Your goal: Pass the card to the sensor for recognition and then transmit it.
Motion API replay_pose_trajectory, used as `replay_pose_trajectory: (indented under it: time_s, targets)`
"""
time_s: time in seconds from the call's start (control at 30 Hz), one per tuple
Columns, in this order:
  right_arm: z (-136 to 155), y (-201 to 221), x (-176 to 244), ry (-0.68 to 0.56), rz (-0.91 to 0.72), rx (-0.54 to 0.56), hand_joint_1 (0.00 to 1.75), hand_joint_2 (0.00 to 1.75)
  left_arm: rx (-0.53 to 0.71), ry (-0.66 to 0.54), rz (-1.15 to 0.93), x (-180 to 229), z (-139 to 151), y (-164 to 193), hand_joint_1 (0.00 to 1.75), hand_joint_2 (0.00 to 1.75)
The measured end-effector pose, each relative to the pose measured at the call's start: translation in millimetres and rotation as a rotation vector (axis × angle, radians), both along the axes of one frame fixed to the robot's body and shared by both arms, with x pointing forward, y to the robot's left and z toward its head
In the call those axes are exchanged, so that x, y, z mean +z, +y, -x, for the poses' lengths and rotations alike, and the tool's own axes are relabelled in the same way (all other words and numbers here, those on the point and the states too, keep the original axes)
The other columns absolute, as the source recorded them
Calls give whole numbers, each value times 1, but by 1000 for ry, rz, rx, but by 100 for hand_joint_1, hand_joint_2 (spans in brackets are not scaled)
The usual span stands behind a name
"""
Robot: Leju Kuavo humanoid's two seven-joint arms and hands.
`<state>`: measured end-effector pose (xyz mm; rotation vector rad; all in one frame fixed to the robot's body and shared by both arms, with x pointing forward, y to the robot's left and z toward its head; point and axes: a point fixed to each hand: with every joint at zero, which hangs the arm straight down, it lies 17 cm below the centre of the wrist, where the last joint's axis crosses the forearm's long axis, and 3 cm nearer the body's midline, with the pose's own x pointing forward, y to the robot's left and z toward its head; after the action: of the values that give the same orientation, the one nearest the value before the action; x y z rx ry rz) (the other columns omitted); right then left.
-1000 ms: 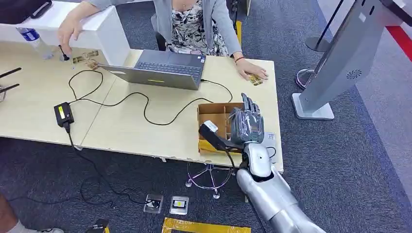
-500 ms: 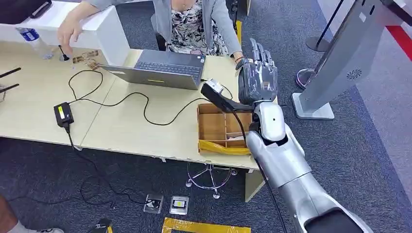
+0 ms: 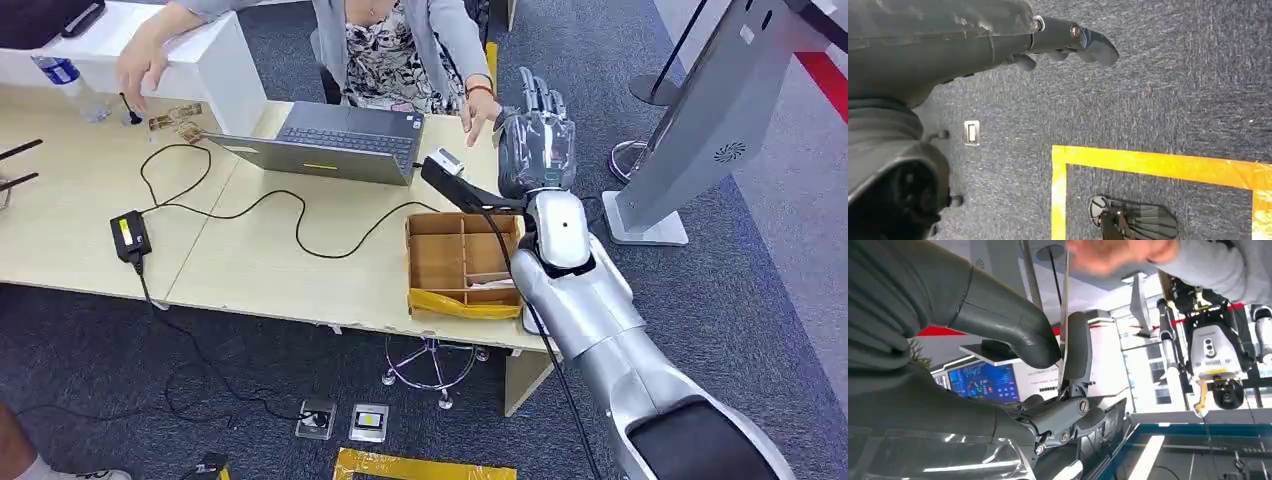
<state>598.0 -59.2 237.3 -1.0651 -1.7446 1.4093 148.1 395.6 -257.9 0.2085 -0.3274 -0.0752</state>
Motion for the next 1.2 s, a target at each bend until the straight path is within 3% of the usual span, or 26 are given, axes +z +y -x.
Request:
replay_pose_trajectory:
  time_s: [0.6, 0.63, 0.67, 1.03, 1.13, 1.2]
  targets:
    - [0, -4, -25, 45, 34, -26, 175, 175, -8, 8, 10, -1, 2, -6, 0, 0]
    - [0, -4, -26, 45, 37, -26, 0, 175, -8, 8, 10, -1, 2, -6, 0, 0]
    - [0, -4, -26, 44, 40, -27, 0, 0, -10, 8, 9, -1, 2, -6, 0, 0]
    - [1, -2, -23, 24, 37, 5, 0, 0, -12, 4, 13, -1, -1, -7, 0, 0]
    - [1, -4, -31, 175, -148, 41, 0, 0, -11, 4, 15, -1, -1, -7, 0, 0]
    - [-5, -21, -27, 210, -279, 29, 0, 0, -5, 4, 16, -1, -1, -7, 0, 0]
